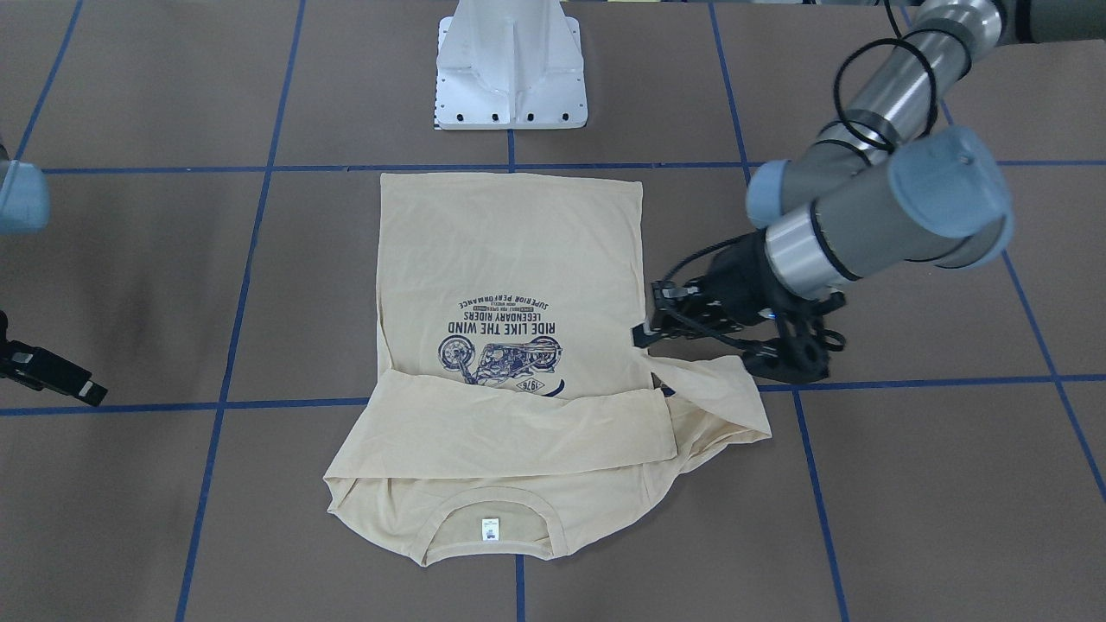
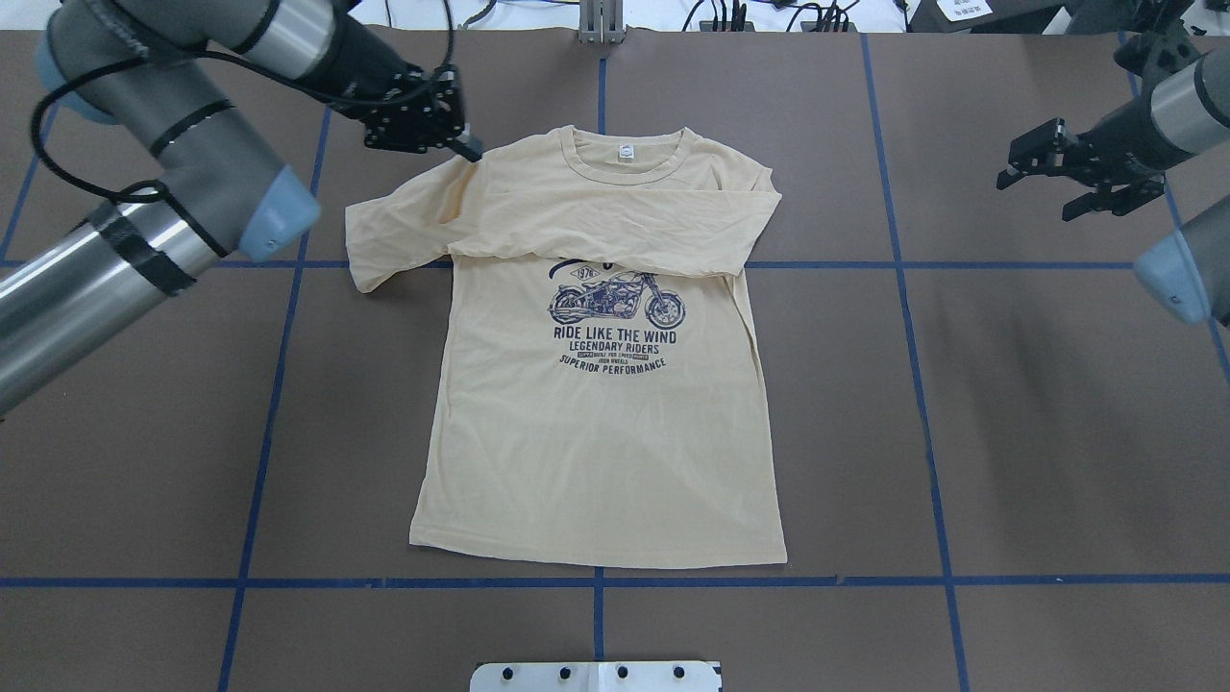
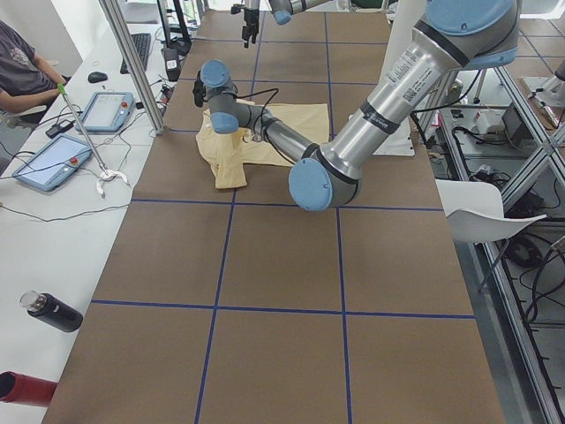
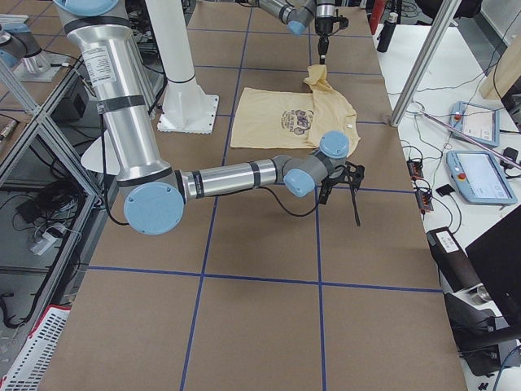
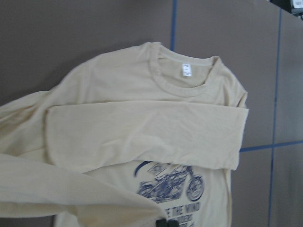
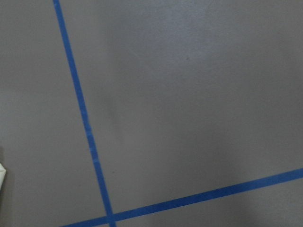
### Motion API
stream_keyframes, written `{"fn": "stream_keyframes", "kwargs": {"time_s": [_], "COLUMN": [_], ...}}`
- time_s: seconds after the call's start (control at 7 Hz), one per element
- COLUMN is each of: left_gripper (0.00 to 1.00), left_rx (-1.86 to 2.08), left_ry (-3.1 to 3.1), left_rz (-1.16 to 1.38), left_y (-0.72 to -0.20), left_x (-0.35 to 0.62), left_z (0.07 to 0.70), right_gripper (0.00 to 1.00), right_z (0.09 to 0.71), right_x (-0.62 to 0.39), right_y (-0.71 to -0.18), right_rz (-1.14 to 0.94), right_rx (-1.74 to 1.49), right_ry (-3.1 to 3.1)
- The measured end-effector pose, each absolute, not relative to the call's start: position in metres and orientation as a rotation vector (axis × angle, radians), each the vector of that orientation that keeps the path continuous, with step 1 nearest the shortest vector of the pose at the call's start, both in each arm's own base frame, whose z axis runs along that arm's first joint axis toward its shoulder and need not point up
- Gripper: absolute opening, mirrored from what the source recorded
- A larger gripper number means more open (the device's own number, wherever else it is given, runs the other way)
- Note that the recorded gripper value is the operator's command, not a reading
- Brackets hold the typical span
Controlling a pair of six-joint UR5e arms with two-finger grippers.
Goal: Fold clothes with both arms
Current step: 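Fold the other sleeve over the chest with the left gripper while the right withdraws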
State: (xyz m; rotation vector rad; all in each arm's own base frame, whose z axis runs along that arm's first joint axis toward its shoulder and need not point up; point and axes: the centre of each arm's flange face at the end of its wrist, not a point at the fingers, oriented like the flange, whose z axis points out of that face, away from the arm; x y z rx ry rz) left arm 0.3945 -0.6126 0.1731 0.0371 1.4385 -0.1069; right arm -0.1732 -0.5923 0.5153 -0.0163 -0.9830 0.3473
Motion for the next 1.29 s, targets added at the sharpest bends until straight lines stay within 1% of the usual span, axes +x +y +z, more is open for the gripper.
{"fn": "stream_keyframes", "kwargs": {"time_s": [0.14,0.43,0.57,1.14,1.29], "left_gripper": [0.00,0.00,0.00,0.01,0.63], "left_rx": [0.059,0.107,0.136,0.187,0.182], "left_ry": [1.462,1.483,1.488,1.468,1.468], "left_rz": [-0.166,-0.267,-0.295,-0.366,-0.390], "left_y": [-0.608,-0.601,-0.592,-0.556,-0.546], "left_x": [0.433,0.500,0.533,0.624,0.641], "left_z": [0.128,0.067,0.054,0.039,0.039], "right_gripper": [0.99,0.99,0.99,0.99,0.99], "right_z": [0.529,0.546,0.550,0.552,0.552], "right_x": [-0.163,-0.155,-0.153,-0.153,-0.153], "right_y": [-0.589,-0.588,-0.589,-0.589,-0.589], "right_rz": [0.339,0.329,0.321,0.321,0.324], "right_rx": [-0.011,-0.009,-0.005,-0.006,-0.009], "right_ry": [-0.970,-0.952,-0.947,-0.943,-0.945]}}
